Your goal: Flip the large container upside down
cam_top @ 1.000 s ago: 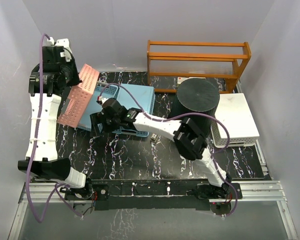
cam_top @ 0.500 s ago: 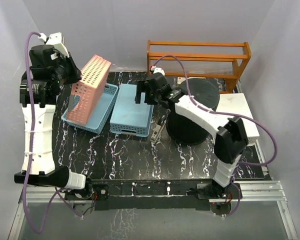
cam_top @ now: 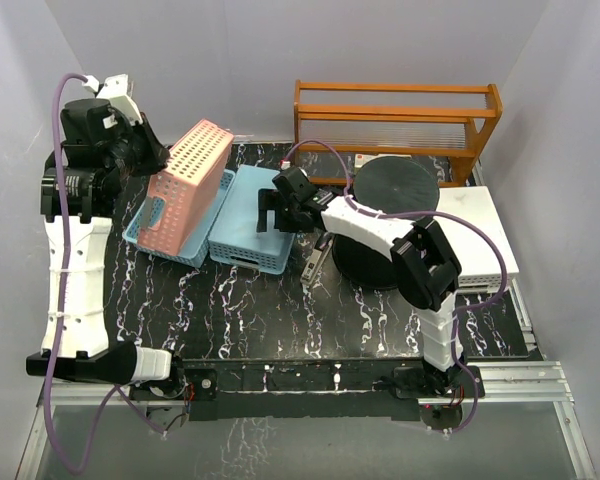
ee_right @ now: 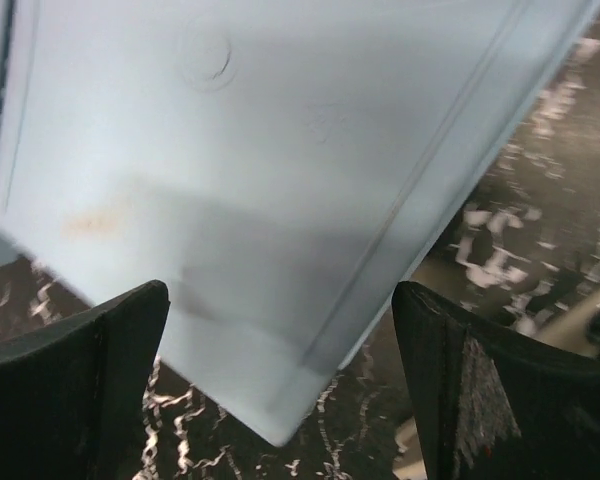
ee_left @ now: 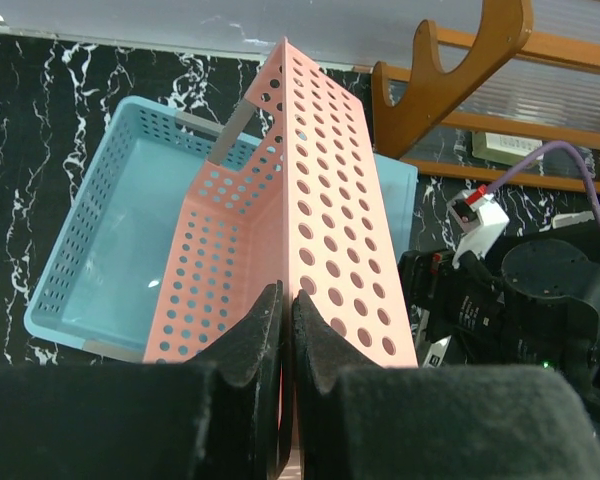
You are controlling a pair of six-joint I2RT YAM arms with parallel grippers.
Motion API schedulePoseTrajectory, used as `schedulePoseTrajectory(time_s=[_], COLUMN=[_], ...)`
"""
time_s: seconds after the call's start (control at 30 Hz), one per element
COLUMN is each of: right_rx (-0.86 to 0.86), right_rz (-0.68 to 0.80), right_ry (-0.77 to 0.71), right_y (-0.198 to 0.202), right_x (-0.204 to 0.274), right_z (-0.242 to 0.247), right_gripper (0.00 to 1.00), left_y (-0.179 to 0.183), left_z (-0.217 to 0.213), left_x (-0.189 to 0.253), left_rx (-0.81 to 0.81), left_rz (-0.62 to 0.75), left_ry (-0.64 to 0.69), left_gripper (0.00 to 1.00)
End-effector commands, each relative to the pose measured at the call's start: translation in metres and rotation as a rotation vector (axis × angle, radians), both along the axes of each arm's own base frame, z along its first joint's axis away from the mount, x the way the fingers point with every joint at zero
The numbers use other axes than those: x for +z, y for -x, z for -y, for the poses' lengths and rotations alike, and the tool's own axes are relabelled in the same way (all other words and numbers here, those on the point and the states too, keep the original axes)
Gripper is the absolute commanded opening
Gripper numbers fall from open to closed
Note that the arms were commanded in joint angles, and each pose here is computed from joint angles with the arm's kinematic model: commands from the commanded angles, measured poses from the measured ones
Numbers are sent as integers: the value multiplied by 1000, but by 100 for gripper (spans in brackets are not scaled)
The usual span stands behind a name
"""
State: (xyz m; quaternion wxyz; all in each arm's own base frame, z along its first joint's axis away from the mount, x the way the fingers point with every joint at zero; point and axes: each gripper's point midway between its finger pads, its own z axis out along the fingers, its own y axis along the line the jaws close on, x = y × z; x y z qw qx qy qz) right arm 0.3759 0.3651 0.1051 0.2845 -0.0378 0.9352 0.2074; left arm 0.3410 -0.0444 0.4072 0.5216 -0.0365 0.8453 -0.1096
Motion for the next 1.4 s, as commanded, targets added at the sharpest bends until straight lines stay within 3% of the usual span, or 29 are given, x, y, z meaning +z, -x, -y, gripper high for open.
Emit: schedulePoseTrajectory(time_s=[0.0,0.23,0.53,0.6,0.73,0.9,1.03,1.23,1.37], right_rx=[258,326,325,340,361,422,495,464,415], right_rz=[58,97,133,172,216,166,119,52,109], right_ry=[-268,-288,-225,-254,-313,-414,-414,-388,-323], right_y=[11,-2,-19,-2,55,127,158,143,99], right_x=[36,41,57,86,100,87,66,29,17], right_z=[-68,-106,-105,-98,-91,-99,-130,-175,-185], right_gripper=[94,94,94,94,94,93,92,92,92], left_y=[7,11,19,20,19,18,20,24,32], left_z=[6,3,1,2,-5,-11,-11,-12,-12], left_x=[16,4,8,13,26,38,62,94,105], left_rx=[-26,-14,-4,-1,32,84,116,131,126], left_rz=[64,30,23,42,64,90,173,233,272], left_ry=[26,18,20,26,10,23,88,111,120], left_gripper=[0,0,0,0,0,0,0,0,0])
